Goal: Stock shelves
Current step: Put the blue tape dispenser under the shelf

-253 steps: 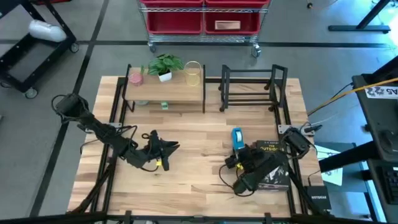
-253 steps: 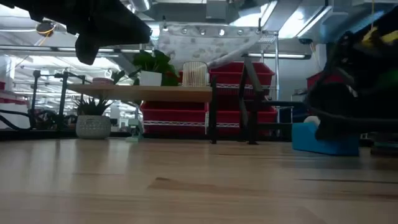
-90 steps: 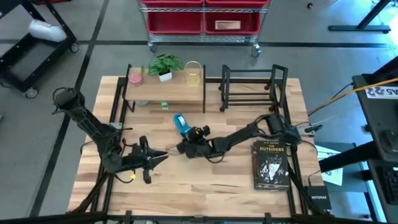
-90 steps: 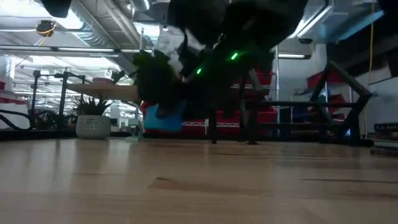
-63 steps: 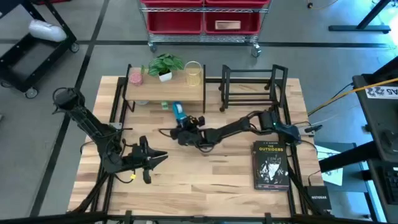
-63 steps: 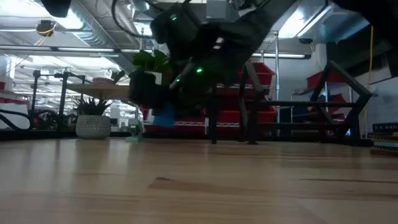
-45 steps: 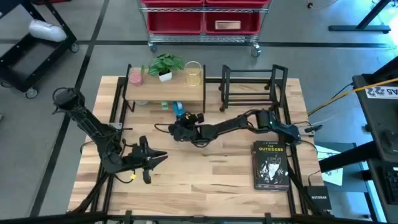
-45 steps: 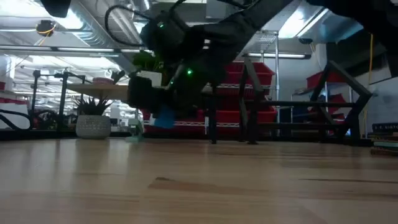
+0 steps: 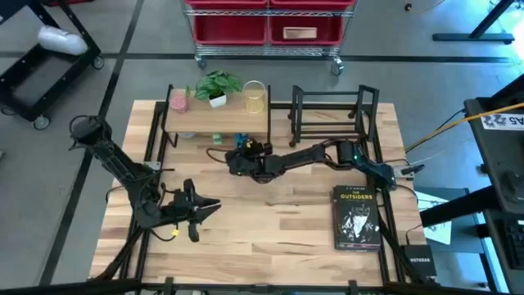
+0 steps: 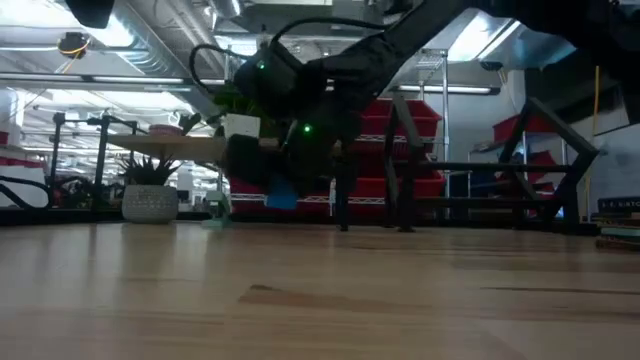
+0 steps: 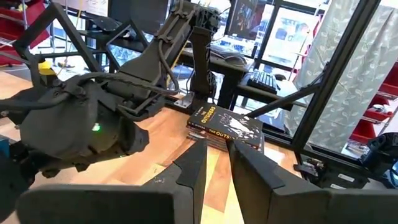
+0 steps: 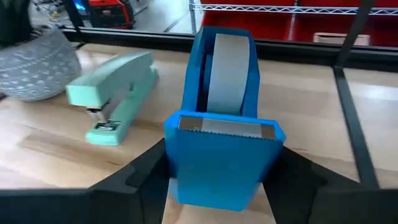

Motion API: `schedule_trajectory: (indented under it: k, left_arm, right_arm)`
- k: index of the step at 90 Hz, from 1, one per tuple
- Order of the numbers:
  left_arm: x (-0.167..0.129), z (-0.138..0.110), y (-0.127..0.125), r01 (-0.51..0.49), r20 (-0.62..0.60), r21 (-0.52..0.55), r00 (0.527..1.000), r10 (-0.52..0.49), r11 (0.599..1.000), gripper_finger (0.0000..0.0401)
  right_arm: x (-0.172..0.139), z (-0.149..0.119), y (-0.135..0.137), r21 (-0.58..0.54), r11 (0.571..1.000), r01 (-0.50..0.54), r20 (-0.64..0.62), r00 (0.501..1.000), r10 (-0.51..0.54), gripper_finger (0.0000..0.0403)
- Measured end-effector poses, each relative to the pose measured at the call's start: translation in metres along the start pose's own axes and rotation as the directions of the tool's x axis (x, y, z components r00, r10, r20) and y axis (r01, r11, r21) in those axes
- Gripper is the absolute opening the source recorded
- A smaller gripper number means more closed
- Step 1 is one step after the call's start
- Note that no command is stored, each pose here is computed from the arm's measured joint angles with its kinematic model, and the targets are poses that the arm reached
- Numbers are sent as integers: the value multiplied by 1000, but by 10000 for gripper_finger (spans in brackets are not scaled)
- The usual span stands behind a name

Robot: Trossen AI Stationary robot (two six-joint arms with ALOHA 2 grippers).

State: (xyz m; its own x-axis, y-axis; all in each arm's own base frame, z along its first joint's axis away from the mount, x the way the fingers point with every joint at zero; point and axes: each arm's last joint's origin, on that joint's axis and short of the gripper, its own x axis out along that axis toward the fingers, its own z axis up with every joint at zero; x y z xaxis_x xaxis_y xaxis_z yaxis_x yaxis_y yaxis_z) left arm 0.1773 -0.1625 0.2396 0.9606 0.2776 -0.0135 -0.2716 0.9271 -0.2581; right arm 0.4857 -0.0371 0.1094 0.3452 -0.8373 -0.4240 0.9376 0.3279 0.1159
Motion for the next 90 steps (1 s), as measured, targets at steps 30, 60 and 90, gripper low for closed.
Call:
schedule_trajectory:
  k: [30,60,90]
  left_arm:
    - [0,-1,0,-3,-2,5,1000,3,1000,54]
    - [0,-4,2,-20,-16,-8,1000,20,1000,54]
    - [0,-4,2,-20,-15,-10,1000,20,1000,54]
  right_arm:
    - [11,4,-7,-12,999,34,-7,999,-34,190]
    - [18,7,-12,-15,999,49,-22,999,-49,224]
    - [19,8,-13,-20,998,55,-17,998,-55,254]
